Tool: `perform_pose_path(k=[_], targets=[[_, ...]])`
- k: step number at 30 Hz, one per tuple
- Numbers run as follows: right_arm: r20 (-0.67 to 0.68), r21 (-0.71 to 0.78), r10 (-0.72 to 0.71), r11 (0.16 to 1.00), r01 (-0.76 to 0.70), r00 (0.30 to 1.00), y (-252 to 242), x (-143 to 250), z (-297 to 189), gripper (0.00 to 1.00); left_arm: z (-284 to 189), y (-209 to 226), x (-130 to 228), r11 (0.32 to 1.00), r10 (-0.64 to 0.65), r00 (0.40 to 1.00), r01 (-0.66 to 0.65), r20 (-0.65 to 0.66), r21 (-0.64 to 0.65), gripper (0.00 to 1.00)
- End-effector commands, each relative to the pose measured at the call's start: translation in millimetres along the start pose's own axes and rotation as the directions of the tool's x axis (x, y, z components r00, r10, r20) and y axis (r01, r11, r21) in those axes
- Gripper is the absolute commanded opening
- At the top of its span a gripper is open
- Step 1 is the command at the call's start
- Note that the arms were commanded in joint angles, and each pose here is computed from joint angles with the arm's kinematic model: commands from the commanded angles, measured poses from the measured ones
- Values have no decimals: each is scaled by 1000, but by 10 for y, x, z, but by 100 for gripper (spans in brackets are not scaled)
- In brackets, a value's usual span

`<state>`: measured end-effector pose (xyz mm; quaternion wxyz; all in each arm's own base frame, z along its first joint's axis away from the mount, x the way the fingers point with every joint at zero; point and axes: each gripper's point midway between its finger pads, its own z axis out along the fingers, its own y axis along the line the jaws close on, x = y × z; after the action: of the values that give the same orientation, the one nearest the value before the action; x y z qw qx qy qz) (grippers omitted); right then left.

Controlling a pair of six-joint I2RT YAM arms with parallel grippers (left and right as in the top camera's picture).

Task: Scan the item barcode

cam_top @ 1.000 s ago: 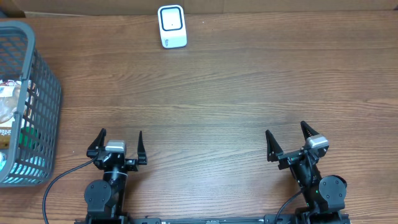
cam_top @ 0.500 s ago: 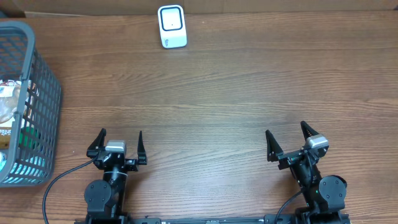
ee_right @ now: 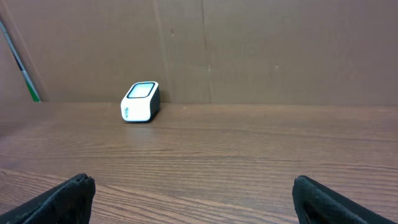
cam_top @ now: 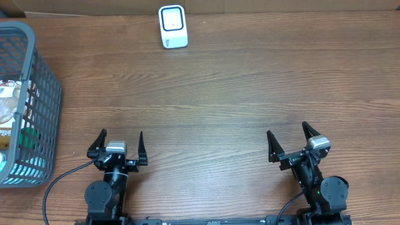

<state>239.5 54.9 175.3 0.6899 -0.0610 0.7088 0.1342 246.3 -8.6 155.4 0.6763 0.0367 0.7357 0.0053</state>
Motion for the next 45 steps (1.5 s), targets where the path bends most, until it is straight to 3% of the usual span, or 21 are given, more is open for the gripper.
perform_pose_path(k=[1, 45], targets=[[3, 0, 7, 1000, -7, 1000, -6, 20, 0, 100, -3, 38, 3, 1000, 19, 1000, -19, 5, -20, 99], [3, 0, 7, 1000, -7, 1000, -6, 20, 0, 100, -4, 64, 3, 999, 38, 999, -38, 3, -35, 100]])
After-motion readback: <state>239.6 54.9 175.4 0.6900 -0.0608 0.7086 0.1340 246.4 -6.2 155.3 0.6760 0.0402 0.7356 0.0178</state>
